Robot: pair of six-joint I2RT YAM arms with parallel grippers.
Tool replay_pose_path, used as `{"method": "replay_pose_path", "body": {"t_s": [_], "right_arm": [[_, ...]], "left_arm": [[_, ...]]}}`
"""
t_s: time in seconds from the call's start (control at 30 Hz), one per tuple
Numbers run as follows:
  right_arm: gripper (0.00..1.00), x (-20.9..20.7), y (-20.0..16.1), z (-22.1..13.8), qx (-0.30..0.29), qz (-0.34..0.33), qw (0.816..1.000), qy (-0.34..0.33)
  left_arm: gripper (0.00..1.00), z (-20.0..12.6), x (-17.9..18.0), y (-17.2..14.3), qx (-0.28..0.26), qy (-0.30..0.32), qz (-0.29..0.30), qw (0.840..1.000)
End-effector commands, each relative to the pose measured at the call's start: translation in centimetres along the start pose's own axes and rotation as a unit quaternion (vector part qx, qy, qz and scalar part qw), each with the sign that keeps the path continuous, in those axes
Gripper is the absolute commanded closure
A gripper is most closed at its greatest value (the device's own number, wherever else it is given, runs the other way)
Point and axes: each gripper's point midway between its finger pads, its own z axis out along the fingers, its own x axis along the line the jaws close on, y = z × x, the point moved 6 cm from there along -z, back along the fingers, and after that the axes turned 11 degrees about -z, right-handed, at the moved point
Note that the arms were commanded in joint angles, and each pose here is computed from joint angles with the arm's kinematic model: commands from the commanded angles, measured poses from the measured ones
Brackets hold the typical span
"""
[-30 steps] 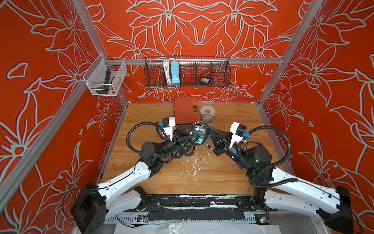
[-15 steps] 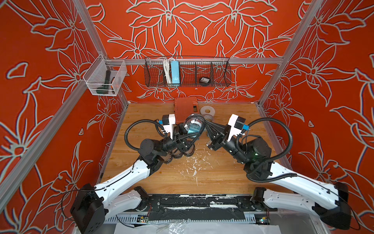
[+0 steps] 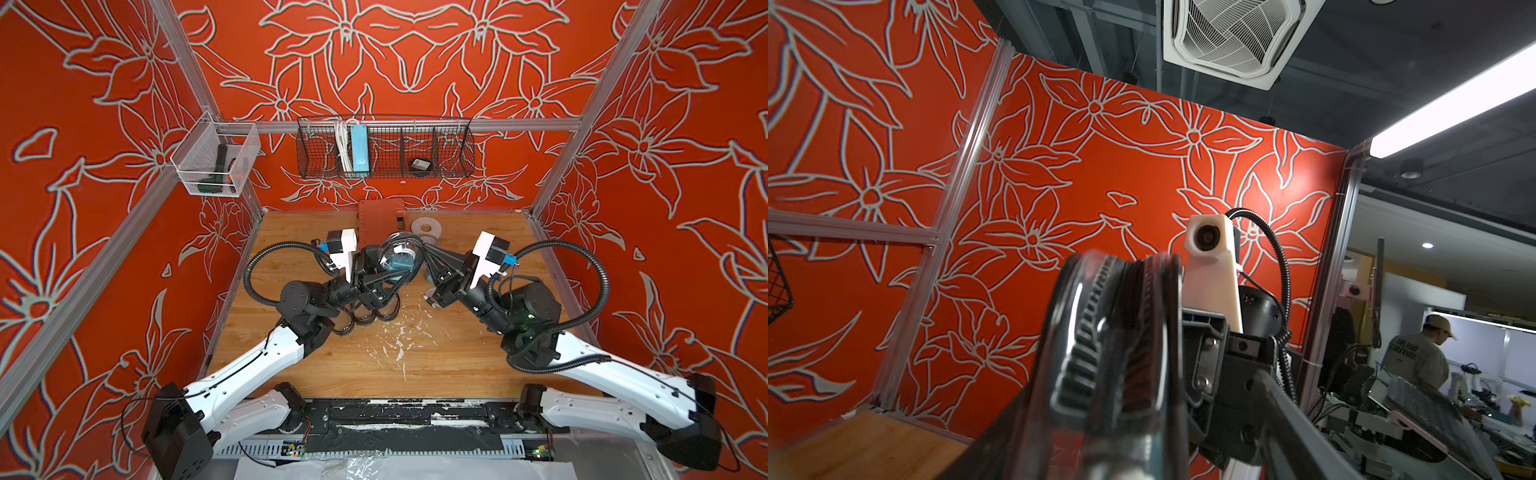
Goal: Pack away charging kits
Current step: Zip the zipper on the storage bag.
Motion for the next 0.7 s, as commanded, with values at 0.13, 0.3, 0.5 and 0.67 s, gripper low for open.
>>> {"method": "replay_pose_path", "body": {"t_s": [0.13, 0.3, 0.5, 0.67], "right_arm": [[1.0, -0.1, 2.4, 0.1, -0.044, 0.015, 0.999, 0.001], [1.0, -0.1, 2.6, 0.2, -0.043, 0.014, 0.999, 0.001], [1.0, -0.2, 2.4, 0.2, -0.042, 0.009, 0.999, -0.005], [1.0, -0.3, 2.2, 0.1, -0.044, 0.011, 0.999, -0.007]], "left_arm": [[0.36, 0.5, -0.6, 0.6, 0.001, -0.02, 0.008, 1.0], [0.37, 0.7, -0.2, 0.3, 0.003, -0.022, 0.002, 1.0], [0.37, 0.1, 0.2, -0.2, 0.0, -0.015, 0.0, 1.0], [0.44, -0.2, 0.2, -0.4, -0.008, -0.018, -0.001, 1.0]]}}
